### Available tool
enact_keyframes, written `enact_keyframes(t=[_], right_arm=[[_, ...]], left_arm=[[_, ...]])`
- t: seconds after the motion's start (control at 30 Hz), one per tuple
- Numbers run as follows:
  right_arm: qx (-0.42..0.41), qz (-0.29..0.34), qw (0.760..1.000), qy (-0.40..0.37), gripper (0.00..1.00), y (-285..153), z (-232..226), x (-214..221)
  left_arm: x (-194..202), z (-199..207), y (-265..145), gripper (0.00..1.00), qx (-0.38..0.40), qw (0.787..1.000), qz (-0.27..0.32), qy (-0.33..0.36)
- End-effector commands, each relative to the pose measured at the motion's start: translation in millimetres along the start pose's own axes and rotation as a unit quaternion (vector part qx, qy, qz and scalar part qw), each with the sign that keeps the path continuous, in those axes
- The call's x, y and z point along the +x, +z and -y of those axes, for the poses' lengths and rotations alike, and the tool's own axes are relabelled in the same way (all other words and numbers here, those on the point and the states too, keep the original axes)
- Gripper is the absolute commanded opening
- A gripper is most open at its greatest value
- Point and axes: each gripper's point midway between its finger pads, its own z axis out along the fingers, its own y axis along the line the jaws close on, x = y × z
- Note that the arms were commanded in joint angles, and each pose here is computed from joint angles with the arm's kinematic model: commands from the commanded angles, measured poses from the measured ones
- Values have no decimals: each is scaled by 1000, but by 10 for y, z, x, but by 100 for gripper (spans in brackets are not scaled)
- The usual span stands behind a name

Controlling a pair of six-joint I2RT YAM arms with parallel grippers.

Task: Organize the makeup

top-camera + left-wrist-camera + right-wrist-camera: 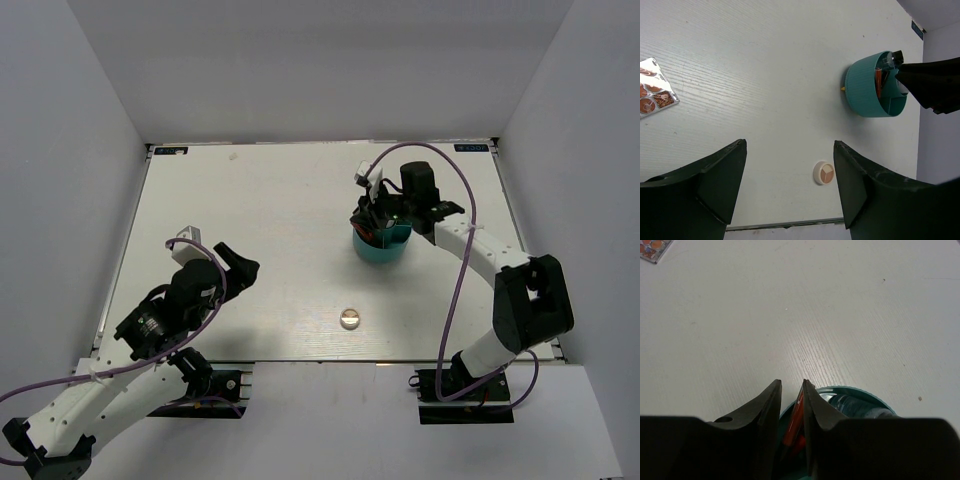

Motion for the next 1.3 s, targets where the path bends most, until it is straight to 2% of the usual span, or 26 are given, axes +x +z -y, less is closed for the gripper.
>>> enact_keyframes(t=[0.0, 0.33, 0.57, 0.6, 0.63, 0.73, 0.77, 0.83, 1.0, 1.27], right_arm=[[10, 10, 1000, -18, 30, -119, 2, -95], [7, 29, 998, -47, 31, -202, -50, -245], [-12, 30, 995, -91, 40, -303, -90, -457], [-29, 32, 994, -96, 47, -318, -160, -459], [-42, 37, 993, -102, 59, -344, -216, -483], [-108, 49, 985, -125, 79, -411, -488, -499], [-124, 50, 983, -124, 88, -428, -558, -488], [-161, 59, 977, -128, 89, -479, -724, -492], [-181, 54, 973, -134, 89, -557, -851, -457], [-122, 36, 983, -136, 89, -717, -771, -437]], left_arm=[[6, 12, -6, 80, 5, 1000, -1, 3], [22, 7, 4, 80, 5, 1000, -3, 4], [189, -116, 113, 81, -47, 997, -44, 40], [212, -134, 129, 82, -57, 996, -51, 49], [264, -193, 160, 83, -81, 992, -68, 68], [342, -295, 220, 84, -117, 983, -95, 105], [375, -340, 225, 84, -131, 979, -107, 116], [461, -422, 287, 86, -164, 967, -133, 144], [526, -661, 395, 89, -251, 934, -180, 180], [388, -510, 589, 94, -243, 945, -177, 133]])
